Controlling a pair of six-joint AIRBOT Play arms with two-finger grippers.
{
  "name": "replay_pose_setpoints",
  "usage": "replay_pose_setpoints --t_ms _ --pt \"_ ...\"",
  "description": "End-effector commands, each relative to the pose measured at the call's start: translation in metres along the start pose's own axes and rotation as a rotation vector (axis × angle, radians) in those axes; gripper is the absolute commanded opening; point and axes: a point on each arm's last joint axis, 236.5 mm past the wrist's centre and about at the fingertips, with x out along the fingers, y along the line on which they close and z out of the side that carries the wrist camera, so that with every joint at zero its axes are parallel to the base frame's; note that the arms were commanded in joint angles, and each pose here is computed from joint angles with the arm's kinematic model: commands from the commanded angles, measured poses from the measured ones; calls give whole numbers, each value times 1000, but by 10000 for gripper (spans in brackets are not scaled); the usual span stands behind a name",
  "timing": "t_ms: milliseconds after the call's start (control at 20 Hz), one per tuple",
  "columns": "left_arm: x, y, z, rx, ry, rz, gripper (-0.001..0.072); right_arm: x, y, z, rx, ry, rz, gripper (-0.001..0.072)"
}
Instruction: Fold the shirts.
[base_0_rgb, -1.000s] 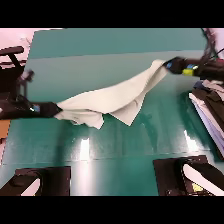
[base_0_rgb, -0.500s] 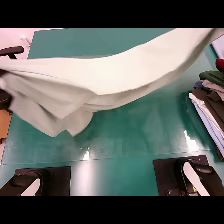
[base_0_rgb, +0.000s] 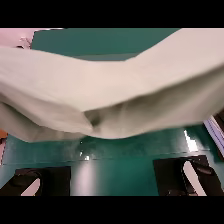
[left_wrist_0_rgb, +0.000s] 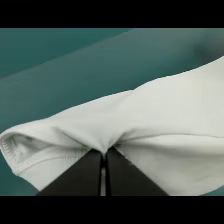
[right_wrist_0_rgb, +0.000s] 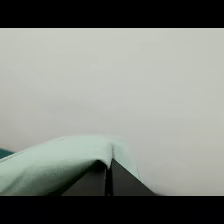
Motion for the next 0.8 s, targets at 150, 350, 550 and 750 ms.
replay_pose_setpoints --t_ms 150,350,550,750 --pt "160 67 -116 -110 371 10 26 100 -30 -244 421 572 154 16" --pt "252 98 -211 -206 487 32 27 132 -13 -384 572 783 165 17" --pt "312 115 -267 -259 533 33 28 165 -10 -465 617 847 98 17" --pt "339 128 -288 -282 549 57 28 182 2 -502 641 927 134 17"
